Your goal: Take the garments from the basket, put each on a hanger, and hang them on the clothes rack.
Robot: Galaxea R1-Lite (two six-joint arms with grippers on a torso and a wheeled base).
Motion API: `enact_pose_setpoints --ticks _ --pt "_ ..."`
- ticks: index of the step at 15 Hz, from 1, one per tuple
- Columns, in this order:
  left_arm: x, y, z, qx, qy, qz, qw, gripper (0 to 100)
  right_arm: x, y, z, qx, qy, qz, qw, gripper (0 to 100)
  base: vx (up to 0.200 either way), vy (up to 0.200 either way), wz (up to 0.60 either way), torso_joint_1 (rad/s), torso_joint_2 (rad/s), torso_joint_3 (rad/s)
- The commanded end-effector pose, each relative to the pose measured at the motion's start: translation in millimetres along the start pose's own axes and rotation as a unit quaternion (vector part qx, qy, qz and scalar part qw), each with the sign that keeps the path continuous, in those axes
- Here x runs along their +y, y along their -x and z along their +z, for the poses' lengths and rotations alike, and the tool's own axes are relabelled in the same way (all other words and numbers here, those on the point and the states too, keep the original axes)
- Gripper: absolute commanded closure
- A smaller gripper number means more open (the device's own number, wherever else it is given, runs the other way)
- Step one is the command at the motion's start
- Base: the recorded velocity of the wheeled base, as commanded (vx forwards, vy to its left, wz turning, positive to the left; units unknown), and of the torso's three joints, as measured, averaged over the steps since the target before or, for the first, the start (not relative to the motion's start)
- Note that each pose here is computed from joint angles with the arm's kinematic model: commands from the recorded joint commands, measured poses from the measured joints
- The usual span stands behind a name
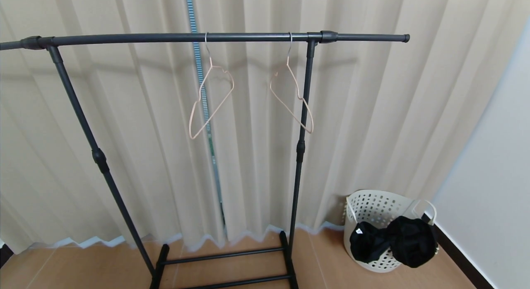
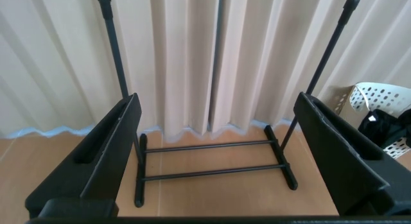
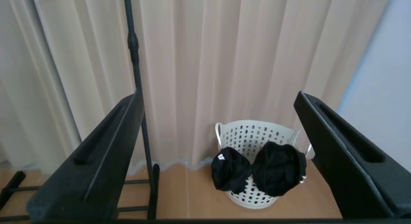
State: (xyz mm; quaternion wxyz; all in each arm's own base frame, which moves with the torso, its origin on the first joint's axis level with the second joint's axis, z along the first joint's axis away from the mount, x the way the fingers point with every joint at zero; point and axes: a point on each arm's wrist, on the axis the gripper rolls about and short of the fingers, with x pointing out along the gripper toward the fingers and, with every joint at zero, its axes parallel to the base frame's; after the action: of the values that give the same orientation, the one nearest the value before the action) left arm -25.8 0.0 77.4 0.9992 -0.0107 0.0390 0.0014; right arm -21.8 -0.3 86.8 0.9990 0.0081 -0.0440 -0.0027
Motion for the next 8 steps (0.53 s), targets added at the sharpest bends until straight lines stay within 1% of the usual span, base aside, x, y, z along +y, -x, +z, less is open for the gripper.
enact_pose_setpoints --ticks 1,5,8 --pt "0.0 -0.1 0.1 0.000 0.000 0.001 1.0000 0 0.0 0.0 0.1 0.000 0.000 0.000 1.0000 0 0.000 0.000 0.00 -0.188 0.51 0.325" --pt "0.0 -0.1 0.1 0.000 0.000 0.000 1.0000 0 0.0 0.0 0.1 0.000 0.000 0.000 1.0000 0 0.000 0.000 0.00 -0.160 0.49 0.333" --pt "0.0 -0.1 0.1 0.000 0.000 0.001 1.0000 0 0.0 0.0 0.1 0.000 0.000 0.000 1.0000 0 0.000 0.000 0.00 -0.133 0.48 0.346"
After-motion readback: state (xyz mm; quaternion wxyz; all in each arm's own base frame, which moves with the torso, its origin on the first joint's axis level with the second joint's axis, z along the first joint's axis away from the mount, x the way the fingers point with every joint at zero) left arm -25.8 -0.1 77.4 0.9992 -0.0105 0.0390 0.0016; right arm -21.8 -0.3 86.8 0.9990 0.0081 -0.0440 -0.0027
